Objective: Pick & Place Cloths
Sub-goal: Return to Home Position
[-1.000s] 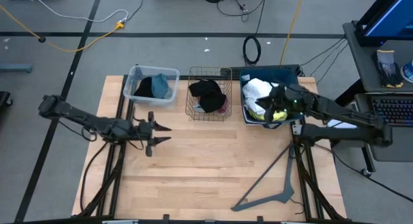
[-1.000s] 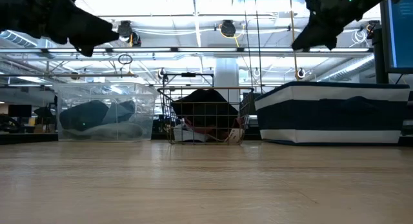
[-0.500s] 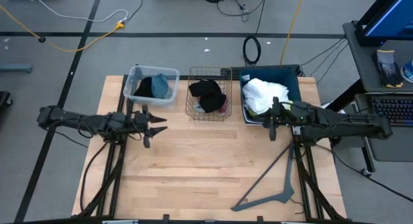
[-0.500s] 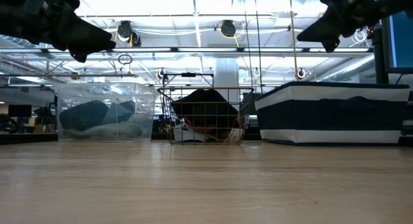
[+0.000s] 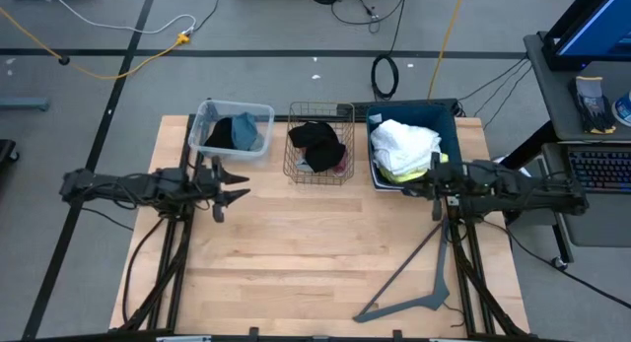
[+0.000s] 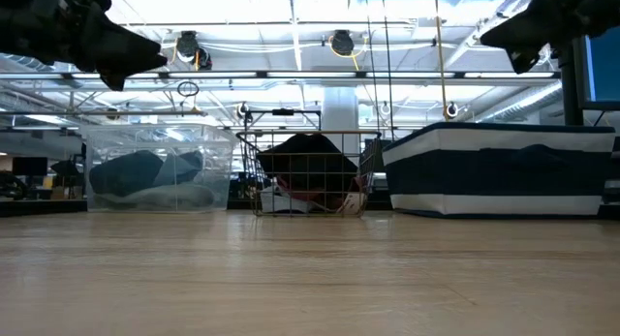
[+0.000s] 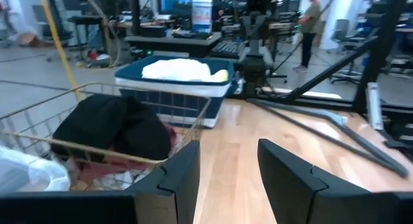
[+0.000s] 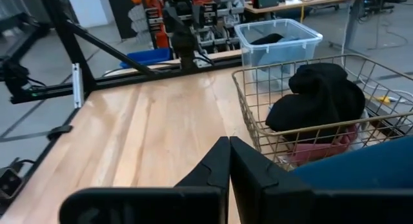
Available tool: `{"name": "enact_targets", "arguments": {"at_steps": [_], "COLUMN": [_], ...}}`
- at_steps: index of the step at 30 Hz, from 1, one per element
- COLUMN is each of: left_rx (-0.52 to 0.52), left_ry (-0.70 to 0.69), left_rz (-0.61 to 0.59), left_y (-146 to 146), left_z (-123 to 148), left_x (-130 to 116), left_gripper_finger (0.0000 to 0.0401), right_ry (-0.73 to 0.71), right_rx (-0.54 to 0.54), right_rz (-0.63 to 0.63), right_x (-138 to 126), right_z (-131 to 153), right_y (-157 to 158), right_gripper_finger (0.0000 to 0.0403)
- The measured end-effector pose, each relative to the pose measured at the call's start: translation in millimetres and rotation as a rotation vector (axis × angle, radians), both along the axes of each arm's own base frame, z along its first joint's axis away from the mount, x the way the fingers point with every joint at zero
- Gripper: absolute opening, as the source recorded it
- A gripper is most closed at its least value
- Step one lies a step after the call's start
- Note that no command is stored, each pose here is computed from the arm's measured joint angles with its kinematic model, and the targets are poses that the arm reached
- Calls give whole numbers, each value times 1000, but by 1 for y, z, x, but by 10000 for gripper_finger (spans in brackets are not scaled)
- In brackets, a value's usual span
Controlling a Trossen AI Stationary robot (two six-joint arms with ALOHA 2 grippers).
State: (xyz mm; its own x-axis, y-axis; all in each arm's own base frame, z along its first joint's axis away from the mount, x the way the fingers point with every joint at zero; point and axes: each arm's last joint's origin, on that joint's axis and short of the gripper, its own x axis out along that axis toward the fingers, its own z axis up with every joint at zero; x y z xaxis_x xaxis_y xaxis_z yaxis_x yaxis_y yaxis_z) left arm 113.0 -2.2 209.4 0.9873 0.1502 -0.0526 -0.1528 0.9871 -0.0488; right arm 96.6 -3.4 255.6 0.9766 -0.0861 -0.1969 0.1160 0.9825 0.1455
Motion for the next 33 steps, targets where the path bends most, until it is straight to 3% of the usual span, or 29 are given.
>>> {"name": "enact_targets", "arguments": {"at_steps": [7,18,33], "left_rx": [-21,-12,22], "left_ry": [3,6,4], "left_rz": [-21,-62,-81], "left_y": [0,-3,-4], "left_z": [-1,-1,-25], "left_x": [-7,-8,-10], "left_gripper_finger": [156,156,156], "right_ry": [-47,-45,-172], "right_rx": [7,11,-59], "right_rz": [32,62,118], "right_x": [-11,3,-12], "right_z": [0,-55,-47], "right_y": [3,6,7], "right_gripper_finger": [1,1,1]}}
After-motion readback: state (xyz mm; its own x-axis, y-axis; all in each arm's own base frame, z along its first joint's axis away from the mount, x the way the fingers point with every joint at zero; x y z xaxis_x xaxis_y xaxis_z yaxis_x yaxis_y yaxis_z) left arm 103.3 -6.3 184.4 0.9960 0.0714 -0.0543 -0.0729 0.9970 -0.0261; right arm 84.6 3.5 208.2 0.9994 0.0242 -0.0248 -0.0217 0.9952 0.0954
